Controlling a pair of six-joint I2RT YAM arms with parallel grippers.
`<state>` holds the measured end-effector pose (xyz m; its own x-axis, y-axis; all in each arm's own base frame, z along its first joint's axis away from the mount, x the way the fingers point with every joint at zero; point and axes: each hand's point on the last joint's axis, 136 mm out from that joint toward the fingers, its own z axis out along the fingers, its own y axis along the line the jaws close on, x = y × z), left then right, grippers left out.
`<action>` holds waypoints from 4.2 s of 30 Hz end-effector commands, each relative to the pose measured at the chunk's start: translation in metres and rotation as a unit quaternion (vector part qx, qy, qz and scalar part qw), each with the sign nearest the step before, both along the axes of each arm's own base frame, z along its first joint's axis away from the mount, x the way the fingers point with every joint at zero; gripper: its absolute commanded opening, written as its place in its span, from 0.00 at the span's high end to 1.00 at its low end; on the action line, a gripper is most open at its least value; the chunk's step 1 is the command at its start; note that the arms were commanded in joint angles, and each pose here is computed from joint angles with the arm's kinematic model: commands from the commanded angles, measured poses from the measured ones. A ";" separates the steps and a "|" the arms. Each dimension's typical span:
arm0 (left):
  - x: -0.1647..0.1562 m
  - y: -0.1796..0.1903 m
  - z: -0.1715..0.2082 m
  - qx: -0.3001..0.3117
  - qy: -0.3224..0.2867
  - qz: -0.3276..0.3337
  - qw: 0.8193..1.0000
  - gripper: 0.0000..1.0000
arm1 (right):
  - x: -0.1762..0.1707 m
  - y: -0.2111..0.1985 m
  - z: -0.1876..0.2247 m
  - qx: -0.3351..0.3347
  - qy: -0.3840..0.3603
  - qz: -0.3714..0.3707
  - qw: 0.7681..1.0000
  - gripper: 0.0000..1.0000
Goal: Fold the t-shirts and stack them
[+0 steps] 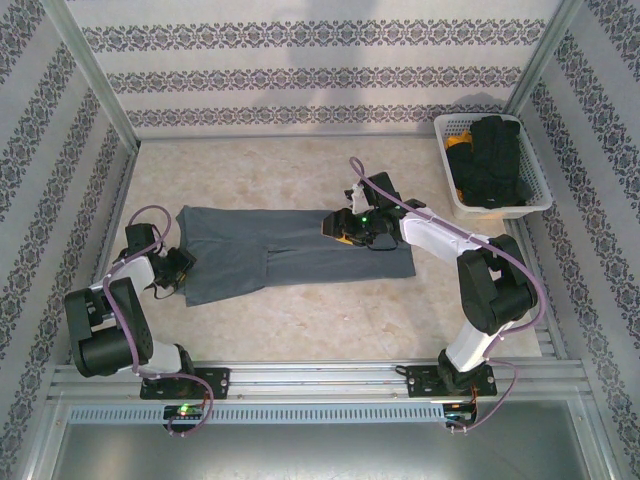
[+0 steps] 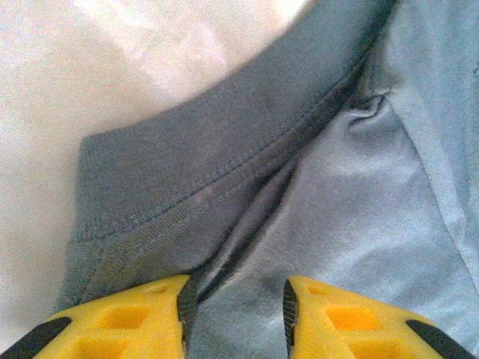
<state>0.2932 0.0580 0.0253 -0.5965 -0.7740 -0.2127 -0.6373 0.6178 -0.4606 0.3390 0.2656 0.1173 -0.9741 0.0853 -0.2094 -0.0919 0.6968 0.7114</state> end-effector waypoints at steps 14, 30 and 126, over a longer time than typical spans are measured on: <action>-0.010 -0.011 0.002 -0.009 0.007 -0.001 1.000 0.79 | 0.000 0.003 0.000 0.010 0.002 0.000 1.000 0.46; 0.002 -0.008 0.031 0.011 -0.014 0.000 1.000 1.00 | -0.001 0.004 -0.005 0.009 0.008 0.002 1.000 0.47; 0.012 0.020 0.059 0.042 -0.001 0.020 0.999 1.00 | 0.002 0.003 -0.016 0.011 0.025 0.001 1.000 0.47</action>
